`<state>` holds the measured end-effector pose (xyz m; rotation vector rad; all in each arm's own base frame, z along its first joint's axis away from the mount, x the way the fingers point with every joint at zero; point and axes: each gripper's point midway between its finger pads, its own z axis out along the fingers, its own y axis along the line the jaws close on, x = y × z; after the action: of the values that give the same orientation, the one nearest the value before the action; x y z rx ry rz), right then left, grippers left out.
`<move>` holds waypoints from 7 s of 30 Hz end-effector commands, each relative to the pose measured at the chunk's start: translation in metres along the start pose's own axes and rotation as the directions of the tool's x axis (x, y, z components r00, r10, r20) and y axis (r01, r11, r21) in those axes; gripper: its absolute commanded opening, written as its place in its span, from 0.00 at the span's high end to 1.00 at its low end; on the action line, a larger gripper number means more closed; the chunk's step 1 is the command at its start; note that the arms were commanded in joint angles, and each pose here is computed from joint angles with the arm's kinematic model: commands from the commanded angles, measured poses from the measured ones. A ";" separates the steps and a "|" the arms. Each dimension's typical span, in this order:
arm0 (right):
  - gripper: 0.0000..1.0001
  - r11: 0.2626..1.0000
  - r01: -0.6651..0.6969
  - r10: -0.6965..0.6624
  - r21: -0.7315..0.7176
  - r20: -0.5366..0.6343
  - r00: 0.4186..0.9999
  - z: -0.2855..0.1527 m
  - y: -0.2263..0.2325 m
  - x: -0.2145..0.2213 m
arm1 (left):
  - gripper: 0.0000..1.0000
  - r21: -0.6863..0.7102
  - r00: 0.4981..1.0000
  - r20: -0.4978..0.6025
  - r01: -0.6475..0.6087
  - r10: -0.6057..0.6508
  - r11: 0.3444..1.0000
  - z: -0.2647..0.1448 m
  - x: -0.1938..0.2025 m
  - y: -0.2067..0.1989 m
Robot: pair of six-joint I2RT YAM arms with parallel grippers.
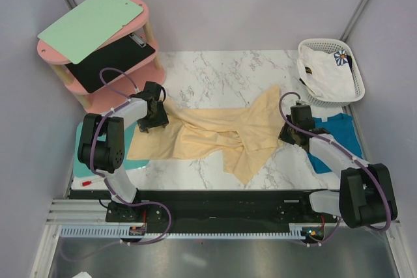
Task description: Fold and stack the t-shirts
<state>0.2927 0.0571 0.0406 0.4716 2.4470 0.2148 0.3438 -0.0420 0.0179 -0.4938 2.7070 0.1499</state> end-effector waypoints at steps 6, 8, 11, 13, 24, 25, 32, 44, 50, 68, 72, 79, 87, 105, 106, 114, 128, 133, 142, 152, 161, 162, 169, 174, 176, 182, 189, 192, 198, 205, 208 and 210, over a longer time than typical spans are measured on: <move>1.00 0.996 -0.041 0.058 -0.085 0.209 0.976 -0.065 0.023 -0.059 | 0.25 -0.015 1.000 -0.013 -0.021 0.021 1.000 0.009 0.010 0.001; 1.00 0.995 -0.035 0.058 -0.098 0.239 0.969 -0.078 0.027 -0.071 | 0.25 -0.024 1.000 0.005 -0.006 0.006 1.000 0.005 0.008 0.004; 1.00 0.994 -0.035 0.062 -0.106 0.272 0.960 -0.091 0.031 -0.084 | 0.28 -0.039 1.000 0.026 0.011 -0.010 0.999 0.003 0.007 0.008; 1.00 0.994 -0.031 0.059 -0.105 0.273 0.960 -0.092 0.033 -0.087 | 0.30 -0.040 0.999 0.037 0.021 -0.020 0.999 0.002 0.006 0.010; 1.00 0.995 -0.024 0.049 -0.096 0.259 0.965 -0.087 0.032 -0.086 | 0.29 -0.051 0.991 0.123 0.065 -0.058 0.997 -0.014 -0.007 0.018; 1.00 0.995 -0.024 0.048 -0.096 0.257 0.965 -0.086 0.033 -0.086 | 0.29 -0.054 0.988 0.137 0.076 -0.068 0.996 -0.016 -0.009 0.019; 1.00 0.994 -0.015 0.041 -0.111 0.235 0.971 -0.081 0.035 -0.080 | 0.28 -0.010 0.972 0.203 0.120 -0.116 0.993 -0.029 -0.021 0.016; 1.00 0.993 0.001 0.024 -0.119 0.211 0.977 -0.075 0.037 -0.077 | 0.28 0.041 0.978 0.163 0.128 -0.133 0.991 -0.010 -0.025 -0.004; 1.00 0.991 -0.002 0.028 -0.132 0.195 0.980 -0.071 0.039 -0.071 | 0.30 0.105 0.960 0.227 0.144 -0.164 0.984 -0.033 -0.033 -0.004; 1.00 0.991 0.006 0.017 -0.137 0.159 0.987 -0.062 0.038 -0.060 | 0.31 0.162 0.955 0.195 0.192 -0.222 0.968 -0.019 -0.033 -0.003; 1.00 0.991 0.003 0.019 -0.134 0.156 0.988 -0.061 0.036 -0.058 | 0.37 0.153 0.953 0.198 0.202 -0.230 0.967 -0.015 -0.038 0.001; 1.00 0.991 0.002 0.018 -0.133 0.153 0.988 -0.060 0.036 -0.057 | 0.63 0.134 0.957 0.179 0.206 -0.228 0.969 -0.004 -0.038 0.004; 1.00 0.990 0.001 0.021 -0.141 0.154 0.988 -0.061 0.037 -0.056 | 0.98 0.164 0.941 0.234 0.211 -0.246 0.964 -0.028 -0.051 0.008; 1.00 0.989 0.002 0.023 -0.149 0.161 0.987 -0.064 0.039 -0.060 | 0.89 0.205 0.929 0.287 0.177 -0.232 0.963 -0.063 -0.079 0.002; 1.00 0.989 0.004 0.021 -0.150 0.162 0.987 -0.064 0.039 -0.060 | 0.86 0.207 0.932 0.281 0.174 -0.228 0.963 -0.061 -0.079 0.001; 1.00 0.990 0.008 0.016 -0.143 0.167 0.986 -0.064 0.038 -0.060 | 0.58 0.178 0.952 0.224 0.172 -0.211 0.969 -0.033 -0.067 -0.002; 1.00 0.985 0.033 0.001 -0.168 0.200 0.980 -0.076 0.044 -0.070 | 0.98 0.241 0.943 0.248 0.161 -0.221 0.957 -0.044 -0.079 -0.013; 1.00 0.974 0.082 -0.012 -0.213 0.313 0.950 -0.121 0.060 -0.106 | 0.98 0.330 0.893 0.378 0.114 -0.242 0.937 -0.124 -0.109 -0.010; 1.00 0.974 0.110 -0.040 -0.197 0.327 0.944 -0.133 0.064 -0.120 | 0.98 0.358 0.825 0.515 0.039 -0.232 0.933 -0.218 -0.134 0.006; 1.00 0.899 0.270 0.002 -0.344 0.620 0.784 -0.295 0.098 -0.177 | 0.98 0.477 0.656 0.695 -0.114 -0.295 0.871 -0.381 -0.120 0.036; 1.00 0.806 0.436 0.122 -0.401 0.832 0.541 -0.474 0.081 -0.147 | 0.98 0.506 0.470 0.809 -0.254 -0.352 0.824 -0.502 -0.035 0.093; 1.00 0.801 0.441 0.132 -0.405 0.837 0.530 -0.484 0.077 -0.141 | 0.98 0.503 0.432 0.825 -0.270 -0.363 0.821 -0.522 -0.024 0.103; 1.00 0.797 0.443 0.238 -0.411 0.887 0.396 -0.566 0.052 -0.121 | 0.98 0.499 0.238 0.866 -0.353 -0.440 0.791 -0.620 0.028 0.148; 1.00 0.842 0.376 0.226 -0.386 0.886 0.404 -0.564 0.053 -0.150 | 0.98 0.513 0.290 0.854 -0.336 -0.432 0.790 -0.613 0.005 0.135; 1.00 0.870 0.326 0.210 -0.370 0.876 0.435 -0.544 0.057 -0.171 | 0.98 0.509 0.326 0.849 -0.287 -0.416 0.812 -0.596 -0.014 0.130; 1.00 0.922 0.231 0.135 -0.311 0.816 0.561 -0.438 0.088 -0.236 | 0.98 0.441 0.497 0.809 -0.161 -0.313 0.883 -0.510 -0.085 0.094; 1.00 0.939 0.202 0.032 -0.279 0.655 0.755 -0.250 0.127 -0.266 | 0.98 0.338 0.701 0.681 -0.046 -0.210 0.940 -0.358 -0.147 0.044; 1.00 0.949 0.196 -0.017 -0.248 0.578 0.816 -0.173 0.133 -0.266 | 0.98 0.329 0.785 0.585 0.001 -0.205 0.944 -0.282 -0.163 0.017; 1.00 0.960 0.201 -0.097 -0.194 0.444 0.891 -0.032 0.145 -0.268 | 0.98 0.224 0.904 0.402 0.054 -0.143 0.973 -0.154 -0.185 -0.017; 1.00 0.957 0.185 -0.087 -0.223 0.388 0.918 0.039 0.172 -0.296 | 0.98 0.169 0.911 0.391 0.064 -0.127 0.983 -0.118 -0.227 -0.024; 1.00 0.952 0.186 -0.069 -0.243 0.420 0.905 0.032 0.182 -0.314 | 0.98 0.175 0.895 0.421 0.076 -0.145 0.982 -0.132 -0.240 -0.016; 1.00 0.949 0.183 -0.052 -0.257 0.444 0.895 0.019 0.186 -0.324 | 0.98 0.174 0.888 0.435 0.080 -0.150 0.982 -0.138 -0.242 -0.011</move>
<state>0.5776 0.1022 0.1666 0.2178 2.1620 0.3034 0.4978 -0.0241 0.1914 -0.4469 2.3535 -0.0004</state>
